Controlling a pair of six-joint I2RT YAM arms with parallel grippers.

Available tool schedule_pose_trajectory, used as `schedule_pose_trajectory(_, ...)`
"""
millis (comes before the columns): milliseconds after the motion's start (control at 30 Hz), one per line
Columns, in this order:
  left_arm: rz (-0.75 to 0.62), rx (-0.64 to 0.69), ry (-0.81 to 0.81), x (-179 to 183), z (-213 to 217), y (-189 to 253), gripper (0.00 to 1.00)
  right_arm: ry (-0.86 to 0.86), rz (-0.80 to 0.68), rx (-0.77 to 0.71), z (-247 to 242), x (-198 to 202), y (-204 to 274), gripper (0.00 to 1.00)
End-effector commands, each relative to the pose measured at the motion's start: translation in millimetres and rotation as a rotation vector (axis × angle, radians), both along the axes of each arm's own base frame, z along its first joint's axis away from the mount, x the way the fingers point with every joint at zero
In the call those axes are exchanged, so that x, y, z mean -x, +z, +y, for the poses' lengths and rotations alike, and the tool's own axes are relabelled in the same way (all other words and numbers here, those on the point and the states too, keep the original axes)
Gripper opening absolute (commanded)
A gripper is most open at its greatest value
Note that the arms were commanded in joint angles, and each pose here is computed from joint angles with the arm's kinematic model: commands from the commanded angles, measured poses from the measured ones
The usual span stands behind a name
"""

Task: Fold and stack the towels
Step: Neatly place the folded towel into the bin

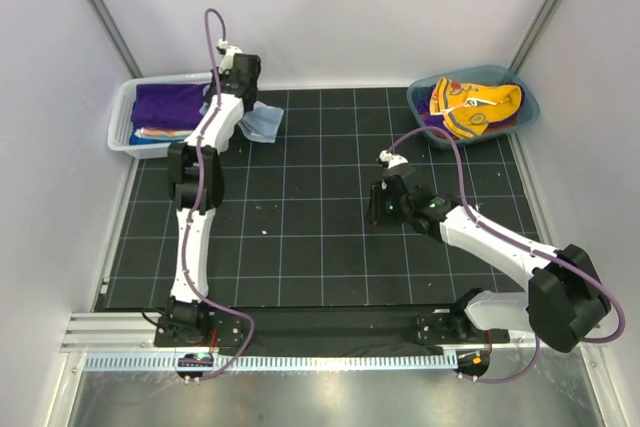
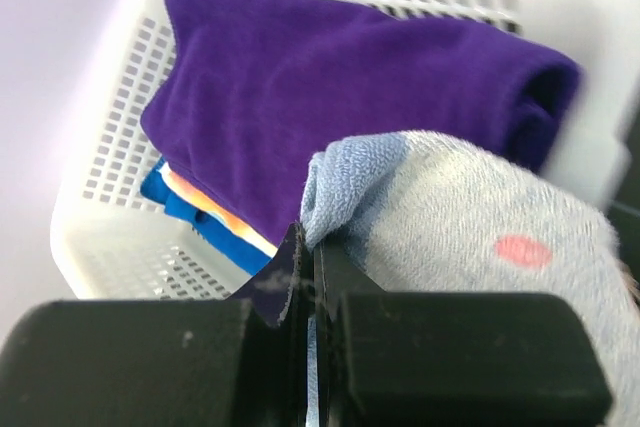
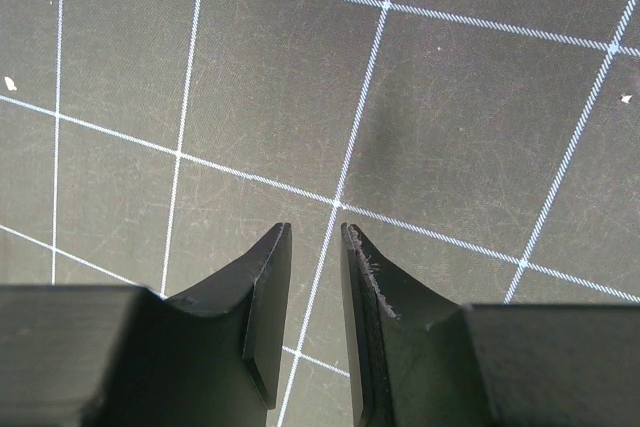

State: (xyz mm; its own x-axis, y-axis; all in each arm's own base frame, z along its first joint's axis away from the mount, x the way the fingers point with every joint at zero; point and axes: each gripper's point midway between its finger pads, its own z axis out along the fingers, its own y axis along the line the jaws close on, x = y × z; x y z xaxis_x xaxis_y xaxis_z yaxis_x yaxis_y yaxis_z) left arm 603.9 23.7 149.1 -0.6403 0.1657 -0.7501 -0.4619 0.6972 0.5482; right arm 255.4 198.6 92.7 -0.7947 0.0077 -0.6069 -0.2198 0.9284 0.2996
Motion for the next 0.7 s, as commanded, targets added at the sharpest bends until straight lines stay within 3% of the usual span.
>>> schedule_pose_trajectory(0,-0.173,0.048,0.02,-6.9,23.1,55.3,0.0,0.009,-0.036,-0.024,3.5,-5.5,8.5,0.33)
schedule_pose_trajectory(333,-0.243,0.081,0.015,-9.8,50.8,58.4,0.0,0.031,-0.014,-0.042,8.9,-2.3,5.0,0.34)
schedule_pose_trajectory(667,-0.257,0.251,-0.063,-16.6,12.1,45.8,0.0,0.021,-0.013,-0.034,8.1,-4.2,0.2,0.33)
